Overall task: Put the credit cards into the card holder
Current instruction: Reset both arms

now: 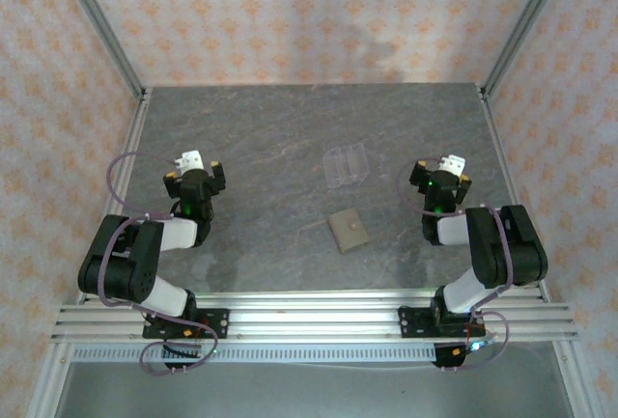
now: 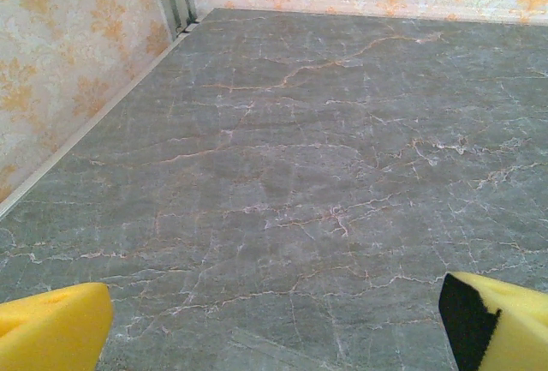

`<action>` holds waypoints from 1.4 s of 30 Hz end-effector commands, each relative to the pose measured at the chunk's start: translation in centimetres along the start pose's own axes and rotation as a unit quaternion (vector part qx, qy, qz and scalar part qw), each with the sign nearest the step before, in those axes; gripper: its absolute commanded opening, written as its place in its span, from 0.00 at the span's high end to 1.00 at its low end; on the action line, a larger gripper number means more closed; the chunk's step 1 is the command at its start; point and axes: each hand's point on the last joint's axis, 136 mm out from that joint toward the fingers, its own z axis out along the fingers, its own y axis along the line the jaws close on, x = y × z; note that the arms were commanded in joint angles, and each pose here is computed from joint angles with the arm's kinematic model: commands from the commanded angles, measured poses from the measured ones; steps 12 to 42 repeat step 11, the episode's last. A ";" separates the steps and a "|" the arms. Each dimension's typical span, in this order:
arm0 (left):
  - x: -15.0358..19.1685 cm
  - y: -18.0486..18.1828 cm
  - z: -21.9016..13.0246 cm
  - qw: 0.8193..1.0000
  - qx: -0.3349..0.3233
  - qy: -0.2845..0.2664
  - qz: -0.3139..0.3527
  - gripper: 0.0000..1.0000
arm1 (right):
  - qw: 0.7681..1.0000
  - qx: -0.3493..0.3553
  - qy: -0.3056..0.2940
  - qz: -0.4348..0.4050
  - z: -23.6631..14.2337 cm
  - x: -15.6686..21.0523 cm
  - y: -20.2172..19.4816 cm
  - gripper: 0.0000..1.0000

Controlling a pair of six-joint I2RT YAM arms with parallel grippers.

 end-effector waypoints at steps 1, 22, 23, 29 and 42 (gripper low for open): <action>0.0 0.0 0.2 1.000 -0.002 0.003 0.011 0.00 | 1.000 0.004 -0.010 0.011 -0.1 -0.7 -0.1 0.01; 0.0 -0.2 0.2 1.000 0.002 0.004 0.013 0.00 | 1.000 0.004 -0.009 0.011 -0.1 -0.7 -0.1 0.01; 0.0 -0.2 0.2 1.000 0.002 0.004 0.013 0.00 | 1.000 0.004 -0.009 0.011 -0.1 -0.7 -0.1 0.01; 0.0 -0.2 0.2 1.000 0.002 0.004 0.013 0.00 | 1.000 0.004 -0.009 0.011 -0.1 -0.7 -0.1 0.01; 0.0 -0.2 0.2 1.000 0.002 0.004 0.013 0.00 | 1.000 0.004 -0.009 0.011 -0.1 -0.7 -0.1 0.01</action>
